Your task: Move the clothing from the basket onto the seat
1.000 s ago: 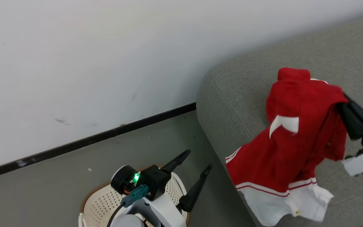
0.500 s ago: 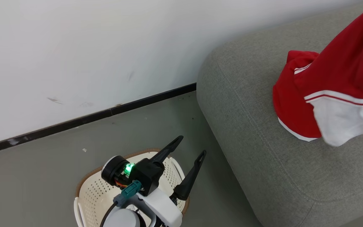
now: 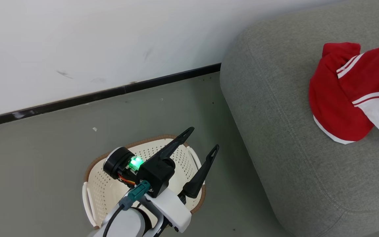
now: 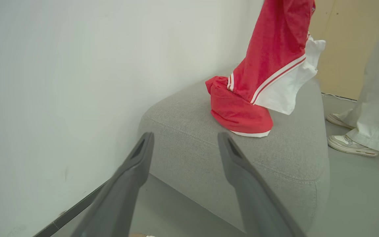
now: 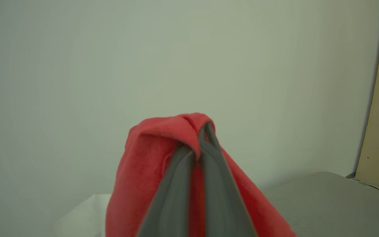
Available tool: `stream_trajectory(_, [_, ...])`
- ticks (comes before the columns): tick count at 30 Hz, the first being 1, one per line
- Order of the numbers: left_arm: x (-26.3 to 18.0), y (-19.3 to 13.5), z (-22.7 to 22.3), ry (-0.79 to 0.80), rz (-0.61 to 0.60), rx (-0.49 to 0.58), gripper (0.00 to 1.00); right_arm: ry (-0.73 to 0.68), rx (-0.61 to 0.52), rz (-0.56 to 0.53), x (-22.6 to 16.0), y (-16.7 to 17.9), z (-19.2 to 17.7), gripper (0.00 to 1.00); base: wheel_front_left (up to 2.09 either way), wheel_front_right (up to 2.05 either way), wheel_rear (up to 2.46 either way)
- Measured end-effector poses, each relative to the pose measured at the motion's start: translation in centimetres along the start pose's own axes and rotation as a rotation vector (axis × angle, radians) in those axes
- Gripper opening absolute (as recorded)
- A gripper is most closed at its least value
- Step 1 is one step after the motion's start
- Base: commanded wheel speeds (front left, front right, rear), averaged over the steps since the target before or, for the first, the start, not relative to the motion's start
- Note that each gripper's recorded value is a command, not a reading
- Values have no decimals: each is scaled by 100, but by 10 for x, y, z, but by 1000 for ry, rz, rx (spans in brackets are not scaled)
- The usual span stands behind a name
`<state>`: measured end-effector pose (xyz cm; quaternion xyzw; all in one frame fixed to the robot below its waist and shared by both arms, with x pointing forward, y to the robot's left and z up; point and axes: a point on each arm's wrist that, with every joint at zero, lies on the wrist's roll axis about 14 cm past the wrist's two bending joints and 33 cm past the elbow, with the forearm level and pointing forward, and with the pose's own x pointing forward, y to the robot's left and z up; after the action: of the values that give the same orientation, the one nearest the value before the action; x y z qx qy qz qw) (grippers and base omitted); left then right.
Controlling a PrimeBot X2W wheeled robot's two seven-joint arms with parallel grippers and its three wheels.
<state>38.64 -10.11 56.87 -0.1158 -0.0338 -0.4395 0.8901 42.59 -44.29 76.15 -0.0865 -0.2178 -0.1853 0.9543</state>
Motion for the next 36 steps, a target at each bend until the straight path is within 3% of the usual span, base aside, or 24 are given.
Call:
stream_trajectory(6, [-1, 12, -7, 19, 18, -1, 100, 143, 71, 53, -3, 49, -76, 0, 0, 0, 0])
stream_trajectory(9, [0, 19, -7, 16, 27, 4, 100, 247, 91, 90, -20, 75, -122, 0, 0, 0, 0])
stream_trajectory(17, [0, 30, -13, 27, 44, -13, 100, 439, 117, 142, -66, 114, -202, 0, 0, 0, 0])
stream_trajectory(24, [5, 38, -14, 19, 45, -20, 100, 573, 63, 210, -105, 134, -249, 0, 0, 0, 0])
stream_trajectory(30, [5, 45, -21, 32, 50, -19, 100, 578, 95, 221, -114, 149, -256, 2, 0, 0, 0])
stream_trajectory(34, [7, 41, -20, 23, 33, -19, 100, 585, 92, 198, -121, 138, -255, 49, 0, 0, 0])
stream_trajectory(36, [8, 40, -19, 19, 30, -17, 100, 587, 92, 183, -125, 131, -253, 100, 0, 0, 0])
